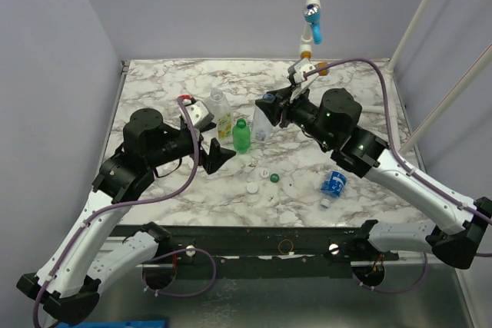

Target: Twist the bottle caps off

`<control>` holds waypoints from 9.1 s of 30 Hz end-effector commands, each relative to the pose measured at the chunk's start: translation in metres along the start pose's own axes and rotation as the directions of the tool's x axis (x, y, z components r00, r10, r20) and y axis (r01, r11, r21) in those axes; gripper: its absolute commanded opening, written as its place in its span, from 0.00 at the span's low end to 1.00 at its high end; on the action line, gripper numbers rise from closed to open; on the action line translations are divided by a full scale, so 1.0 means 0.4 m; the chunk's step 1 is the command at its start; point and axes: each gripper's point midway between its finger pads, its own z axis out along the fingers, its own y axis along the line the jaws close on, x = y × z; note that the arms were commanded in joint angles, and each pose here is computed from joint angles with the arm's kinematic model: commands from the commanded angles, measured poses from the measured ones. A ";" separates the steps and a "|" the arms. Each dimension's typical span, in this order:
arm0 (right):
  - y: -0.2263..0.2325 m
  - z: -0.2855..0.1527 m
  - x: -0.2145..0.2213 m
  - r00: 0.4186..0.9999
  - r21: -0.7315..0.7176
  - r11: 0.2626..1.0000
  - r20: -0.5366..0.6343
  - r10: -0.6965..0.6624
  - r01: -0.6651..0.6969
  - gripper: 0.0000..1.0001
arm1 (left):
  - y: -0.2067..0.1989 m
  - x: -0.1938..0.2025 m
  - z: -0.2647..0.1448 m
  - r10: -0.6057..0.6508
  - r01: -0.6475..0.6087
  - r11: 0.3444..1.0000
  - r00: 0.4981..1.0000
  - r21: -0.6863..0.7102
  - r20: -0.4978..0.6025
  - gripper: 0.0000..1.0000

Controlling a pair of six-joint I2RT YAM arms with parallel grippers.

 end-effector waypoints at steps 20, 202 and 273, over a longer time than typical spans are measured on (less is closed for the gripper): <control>-0.335 0.207 0.407 0.990 0.371 0.918 -0.028 -0.140 0.141 0.01 | 0.056 0.014 -0.048 0.039 -0.056 0.989 0.991 -0.134 -0.129 0.99; 0.144 0.018 -0.300 0.949 -0.181 0.932 -0.019 0.316 -0.314 1.00 | 0.069 -0.118 -0.001 0.158 -0.131 0.976 0.975 -0.171 0.154 0.36; 0.152 0.092 -0.346 0.952 -0.144 0.943 0.017 0.304 -0.299 0.81 | 0.128 -0.207 -0.024 0.040 0.029 0.969 0.961 -0.244 0.273 0.25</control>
